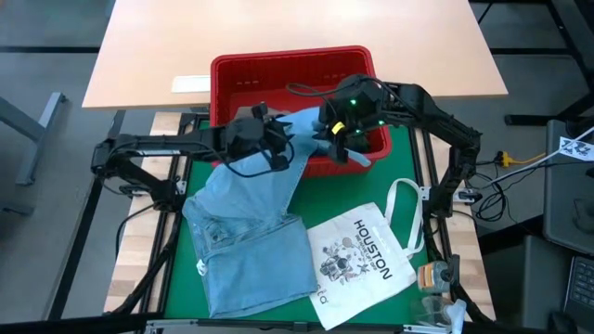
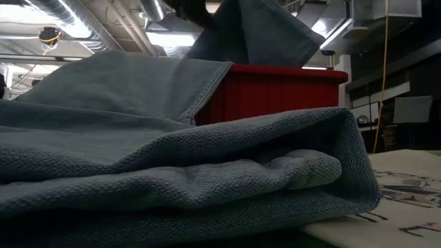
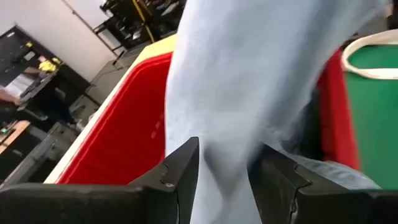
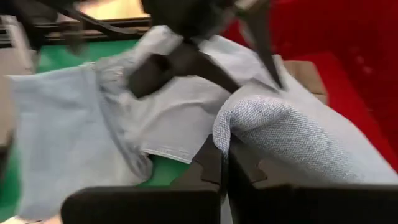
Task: Fold Laundry from Bin
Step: Fold the blue jeans
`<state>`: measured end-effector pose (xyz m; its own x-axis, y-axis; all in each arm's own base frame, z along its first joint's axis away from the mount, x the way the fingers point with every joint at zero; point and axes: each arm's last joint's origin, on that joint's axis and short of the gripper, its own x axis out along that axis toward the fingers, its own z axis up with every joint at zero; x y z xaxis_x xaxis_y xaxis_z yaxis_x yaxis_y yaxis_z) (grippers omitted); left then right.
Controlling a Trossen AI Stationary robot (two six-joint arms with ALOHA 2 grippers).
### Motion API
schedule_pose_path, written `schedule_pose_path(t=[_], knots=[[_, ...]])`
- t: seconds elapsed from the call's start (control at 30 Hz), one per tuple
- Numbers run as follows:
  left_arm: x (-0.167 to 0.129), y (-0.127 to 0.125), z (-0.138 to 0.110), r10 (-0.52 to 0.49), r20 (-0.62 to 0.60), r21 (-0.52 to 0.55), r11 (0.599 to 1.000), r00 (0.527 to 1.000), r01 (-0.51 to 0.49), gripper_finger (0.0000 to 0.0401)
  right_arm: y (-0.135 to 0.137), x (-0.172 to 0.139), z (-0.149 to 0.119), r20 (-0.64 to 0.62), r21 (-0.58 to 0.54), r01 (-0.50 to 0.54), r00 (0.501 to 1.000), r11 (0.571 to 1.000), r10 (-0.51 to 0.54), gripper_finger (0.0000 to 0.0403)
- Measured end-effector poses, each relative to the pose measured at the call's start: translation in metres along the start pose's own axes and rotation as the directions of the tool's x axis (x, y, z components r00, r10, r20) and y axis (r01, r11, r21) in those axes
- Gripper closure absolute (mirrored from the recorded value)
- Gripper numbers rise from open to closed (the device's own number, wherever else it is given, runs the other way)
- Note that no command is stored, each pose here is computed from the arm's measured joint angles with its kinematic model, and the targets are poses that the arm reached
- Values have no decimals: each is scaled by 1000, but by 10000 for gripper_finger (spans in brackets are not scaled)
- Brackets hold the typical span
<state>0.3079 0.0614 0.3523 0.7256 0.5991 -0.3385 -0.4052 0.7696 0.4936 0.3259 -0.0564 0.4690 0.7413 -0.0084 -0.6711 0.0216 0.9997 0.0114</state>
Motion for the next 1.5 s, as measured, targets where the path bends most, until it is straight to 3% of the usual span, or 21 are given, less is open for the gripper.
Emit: schedule_pose_path(t=[0.13,0.27,0.33,0.5,0.67,0.83,0.97,1.13,1.27,1.37,1.5], knots=[[5,-2,0,1,1,-32,999,1000,-1,298,2,0,0,4,42,-68,998,997,68,397],[-2,-6,4,-14,26,-54,998,1000,15,373,4,-8,-7,-43,54,-67,997,996,69,399],[-11,-7,8,-24,52,-63,998,998,27,391,5,-15,-11,-70,58,-60,995,996,65,400],[-38,-11,20,-69,145,-97,992,987,83,396,8,-40,-16,-47,79,-51,997,996,55,397],[-67,-8,45,-210,309,-111,961,928,255,397,13,-72,-16,65,93,-65,996,994,59,399],[-89,-4,72,-281,428,-103,929,859,355,397,24,-96,-14,186,74,-240,957,968,223,400],[-100,-8,79,-357,459,-112,885,814,452,397,42,-103,-16,182,63,-329,932,942,314,400],[-101,-24,76,-449,418,-156,821,789,550,397,71,-103,-24,98,56,-349,934,935,343,401],[-92,-48,72,-536,351,-193,761,767,620,397,91,-98,-34,-15,46,-252,967,967,253,401],[-81,-70,67,-582,274,-206,742,766,638,397,101,-81,-44,-114,51,-165,979,985,170,401],[-63,-98,55,-632,135,-241,726,763,644,398,113,-47,-62,-267,45,-136,953,990,143,401]])
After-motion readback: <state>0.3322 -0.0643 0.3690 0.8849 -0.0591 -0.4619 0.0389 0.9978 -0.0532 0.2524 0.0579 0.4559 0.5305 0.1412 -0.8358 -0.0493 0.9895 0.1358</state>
